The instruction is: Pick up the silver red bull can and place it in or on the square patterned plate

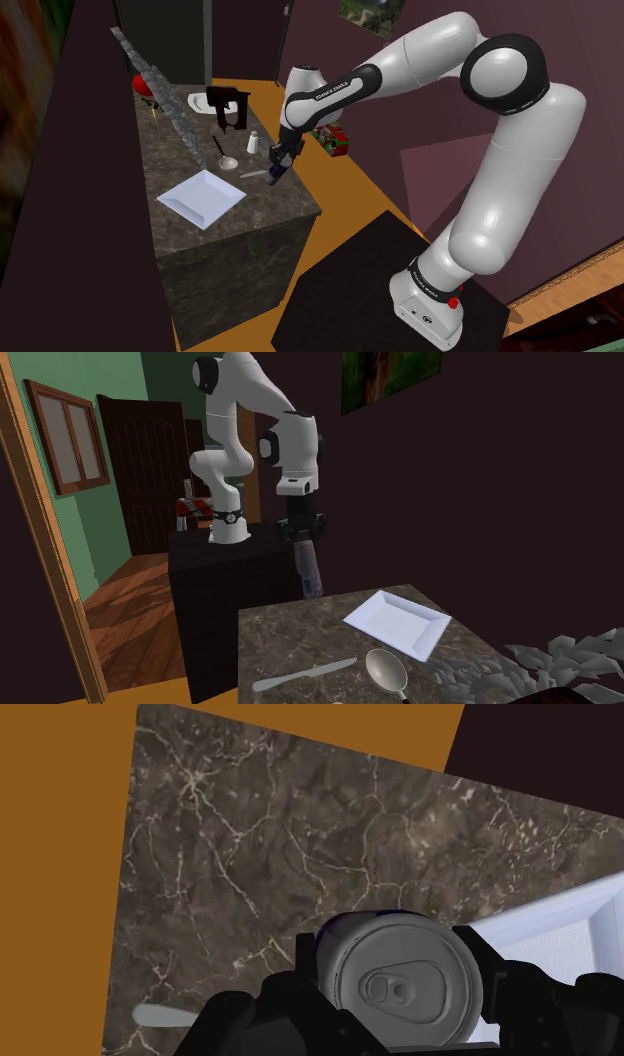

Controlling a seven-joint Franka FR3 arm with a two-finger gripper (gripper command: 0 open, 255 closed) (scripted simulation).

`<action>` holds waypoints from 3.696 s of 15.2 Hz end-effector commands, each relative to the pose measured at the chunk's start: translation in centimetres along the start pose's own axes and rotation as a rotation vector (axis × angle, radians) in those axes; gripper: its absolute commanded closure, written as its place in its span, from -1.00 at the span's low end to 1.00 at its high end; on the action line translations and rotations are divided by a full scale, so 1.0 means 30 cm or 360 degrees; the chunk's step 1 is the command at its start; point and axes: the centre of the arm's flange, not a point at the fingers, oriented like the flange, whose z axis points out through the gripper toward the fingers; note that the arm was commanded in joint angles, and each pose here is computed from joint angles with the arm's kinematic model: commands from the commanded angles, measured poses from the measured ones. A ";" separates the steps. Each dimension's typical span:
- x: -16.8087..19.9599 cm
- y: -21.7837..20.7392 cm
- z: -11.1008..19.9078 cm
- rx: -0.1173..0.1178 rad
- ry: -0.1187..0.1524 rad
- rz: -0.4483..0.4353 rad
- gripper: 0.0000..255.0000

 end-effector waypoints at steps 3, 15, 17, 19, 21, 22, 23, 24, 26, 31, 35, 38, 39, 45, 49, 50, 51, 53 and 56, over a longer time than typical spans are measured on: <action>0.089 -0.127 -0.031 0.0000 0.0000 0.0000 1.00; 0.394 -0.550 -0.111 0.0000 0.0000 0.0000 1.00; 0.445 -0.621 -0.125 0.0000 0.0000 0.0000 1.00; 0.507 -0.707 -0.141 0.0000 0.0000 0.0000 1.00; 0.507 -0.706 -0.106 0.0000 0.0000 0.0000 1.00; 0.508 -0.706 -0.088 0.0000 0.0000 0.0000 1.00; 0.508 -0.705 -0.071 0.0000 0.0000 0.0000 1.00; 0.508 -0.705 -0.053 0.0000 0.0000 0.0000 1.00; 0.508 -0.703 -0.018 0.0000 0.0000 0.0000 1.00; 0.510 -0.701 0.070 0.0000 0.0000 0.0000 1.00; 0.511 -0.699 0.140 0.0000 0.0000 0.0000 1.00; 0.512 -0.697 0.193 0.0000 0.0000 0.0000 1.00; 0.512 -0.696 0.211 0.0000 0.0000 0.0000 1.00; 0.513 -0.695 0.243 0.0000 0.0000 0.0000 1.00; 0.513 -0.695 0.243 0.0000 0.0000 0.0000 1.00; 0.512 -0.695 0.243 0.0000 0.0000 0.0000 -1.00; 0.512 -0.695 0.243 0.0000 0.0000 0.0000 -1.00; 0.512 -0.695 0.243 0.0000 0.0000 0.0000 -1.00; 0.513 -0.695 0.199 0.0000 0.0000 0.0000 -1.00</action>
